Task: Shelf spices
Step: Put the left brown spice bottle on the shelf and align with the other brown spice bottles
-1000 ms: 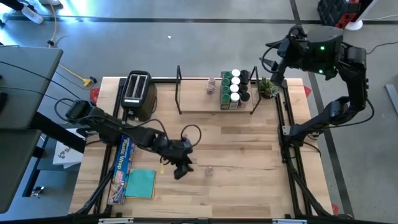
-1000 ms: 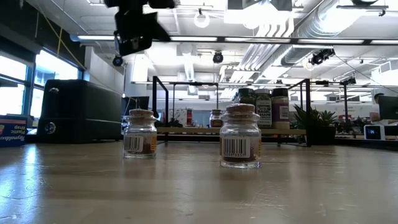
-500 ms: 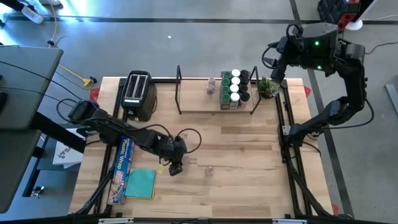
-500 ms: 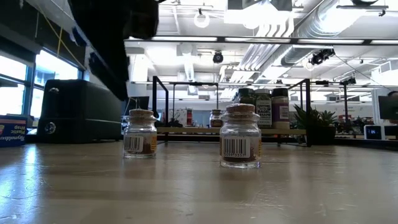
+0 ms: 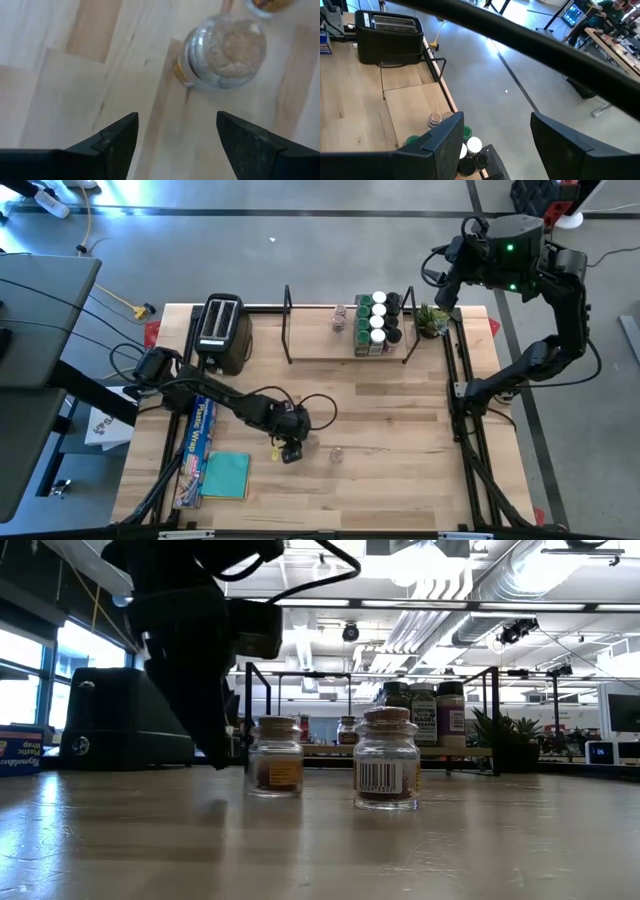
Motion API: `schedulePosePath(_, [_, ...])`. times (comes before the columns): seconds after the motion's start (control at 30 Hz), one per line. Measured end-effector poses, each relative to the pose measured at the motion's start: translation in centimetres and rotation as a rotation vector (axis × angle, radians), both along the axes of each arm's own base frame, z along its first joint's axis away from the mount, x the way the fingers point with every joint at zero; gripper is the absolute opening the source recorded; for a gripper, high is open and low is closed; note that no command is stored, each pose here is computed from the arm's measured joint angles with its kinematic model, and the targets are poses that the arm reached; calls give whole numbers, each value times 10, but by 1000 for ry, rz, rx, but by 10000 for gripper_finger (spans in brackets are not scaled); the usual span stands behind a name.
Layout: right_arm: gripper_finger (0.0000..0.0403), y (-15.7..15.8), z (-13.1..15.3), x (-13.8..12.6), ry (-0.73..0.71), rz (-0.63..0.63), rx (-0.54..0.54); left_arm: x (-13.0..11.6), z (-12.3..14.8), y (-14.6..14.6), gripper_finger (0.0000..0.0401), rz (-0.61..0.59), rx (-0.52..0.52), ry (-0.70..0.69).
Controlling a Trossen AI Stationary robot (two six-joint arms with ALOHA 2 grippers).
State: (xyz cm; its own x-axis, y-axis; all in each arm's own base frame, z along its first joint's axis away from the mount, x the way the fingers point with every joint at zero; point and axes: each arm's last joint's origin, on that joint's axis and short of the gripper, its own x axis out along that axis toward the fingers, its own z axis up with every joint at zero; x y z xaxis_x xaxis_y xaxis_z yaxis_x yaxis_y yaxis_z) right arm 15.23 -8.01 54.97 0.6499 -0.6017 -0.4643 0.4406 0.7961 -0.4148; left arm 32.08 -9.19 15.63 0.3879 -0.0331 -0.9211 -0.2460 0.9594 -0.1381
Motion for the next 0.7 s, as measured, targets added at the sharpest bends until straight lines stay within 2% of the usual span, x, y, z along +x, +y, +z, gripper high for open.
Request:
schedulePosePath(0.1, [224, 0, 0, 0, -5, 0, -2, 6, 2, 2, 265, -2, -6, -58])
schedulePosePath(0.17, [224, 0, 0, 0, -5, 0, -2, 12, 5, 1, 265, -45, -3, -125])
schedulePosePath(0.3, [224, 0, -1, 0, 6, -2, 5, 18, 12, -9, 265, -221, 42, -242])
schedulePosePath(0.4, [224, 1, -2, -1, 23, -2, 13, 17, 13, -15, 264, -301, 124, -264])
schedulePosePath(0.53, [224, 2, -5, -3, 56, -3, 31, 18, 13, -12, 264, -272, 197, -277])
schedulePosePath(0.7, [224, 2, -7, -5, 64, -11, 49, 29, -1, -10, 264, -300, 173, -296])
